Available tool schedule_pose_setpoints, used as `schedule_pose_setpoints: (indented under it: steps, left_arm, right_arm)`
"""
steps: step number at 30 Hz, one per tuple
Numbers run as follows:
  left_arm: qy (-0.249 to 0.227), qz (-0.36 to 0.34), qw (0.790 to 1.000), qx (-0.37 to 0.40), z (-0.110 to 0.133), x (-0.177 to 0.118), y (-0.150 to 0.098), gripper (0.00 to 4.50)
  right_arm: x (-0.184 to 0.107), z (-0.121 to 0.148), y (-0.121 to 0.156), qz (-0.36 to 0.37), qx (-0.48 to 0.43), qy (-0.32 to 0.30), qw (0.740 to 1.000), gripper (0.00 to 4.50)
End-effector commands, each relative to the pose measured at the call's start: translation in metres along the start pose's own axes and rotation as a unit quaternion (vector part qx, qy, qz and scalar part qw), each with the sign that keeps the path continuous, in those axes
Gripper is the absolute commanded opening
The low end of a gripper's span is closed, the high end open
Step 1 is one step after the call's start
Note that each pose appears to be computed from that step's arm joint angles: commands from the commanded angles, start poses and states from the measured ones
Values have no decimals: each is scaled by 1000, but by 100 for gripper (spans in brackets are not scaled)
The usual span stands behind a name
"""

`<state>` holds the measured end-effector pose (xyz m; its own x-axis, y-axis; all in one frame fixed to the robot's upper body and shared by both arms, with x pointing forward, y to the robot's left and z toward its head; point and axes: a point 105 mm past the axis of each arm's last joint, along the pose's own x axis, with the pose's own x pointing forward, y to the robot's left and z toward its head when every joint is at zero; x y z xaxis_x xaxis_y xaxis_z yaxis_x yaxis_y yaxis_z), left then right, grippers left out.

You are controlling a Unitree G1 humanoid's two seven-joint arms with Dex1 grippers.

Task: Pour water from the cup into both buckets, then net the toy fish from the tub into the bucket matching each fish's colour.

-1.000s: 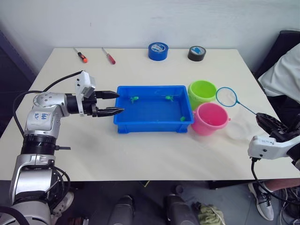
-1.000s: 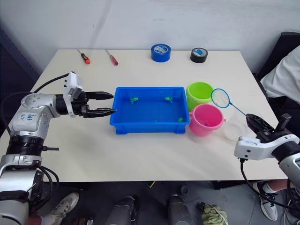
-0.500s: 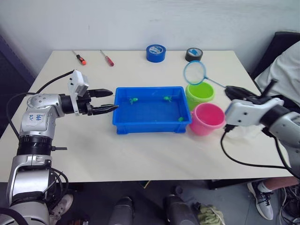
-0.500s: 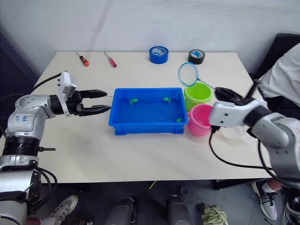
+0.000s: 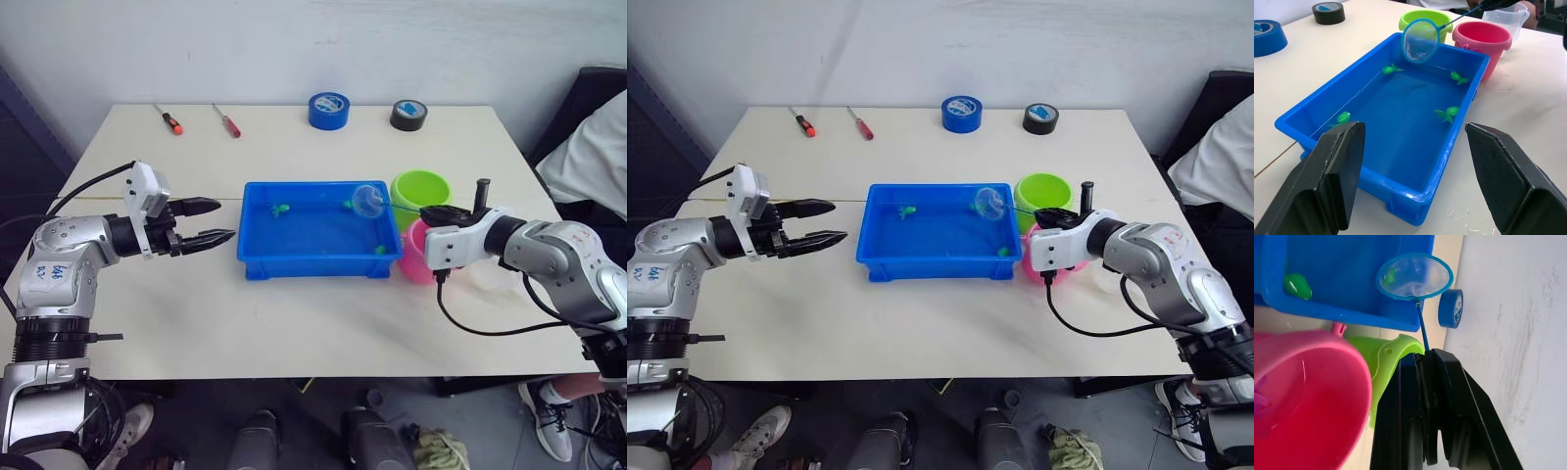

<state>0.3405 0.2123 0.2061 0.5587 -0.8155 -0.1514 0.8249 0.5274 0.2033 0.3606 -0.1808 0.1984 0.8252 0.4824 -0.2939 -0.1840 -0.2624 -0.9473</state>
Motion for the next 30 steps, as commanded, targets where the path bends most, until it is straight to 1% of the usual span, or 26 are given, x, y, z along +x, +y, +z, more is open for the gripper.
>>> schedule_pose_setpoints:
  steps: [1, 5, 9, 14, 21, 25, 30]
  left_arm:
    - [-17, 12, 1000, 22, 15, -8, 1, 358]
    - [-17, 15, 1000, 20, 15, -9, -1, 358]
    - [-18, 17, 1000, 19, 15, -9, -2, 358]
    - [-19, 17, 999, 19, 16, -8, -2, 358]
    - [-20, 17, 999, 18, 16, -8, -2, 358]
    - [-21, 19, 999, 17, 16, -9, -2, 358]
    - [-21, 21, 999, 16, 15, -9, -2, 358]
  right_arm:
    - [-1, -3, -9, -5, -59, -7, 998, 0]
    - [1, -4, -3, 13, -93, -18, 995, 0]
    - [2, 2, 5, 32, -117, -38, 992, 0]
    - [2, 1, 11, 51, -153, -36, 986, 0]
    - [-5, 2, 17, 95, -160, -43, 982, 0]
    - [-12, 5, 14, 106, -136, -51, 984, 0]
    - [-14, 6, -6, 89, -119, -46, 988, 0]
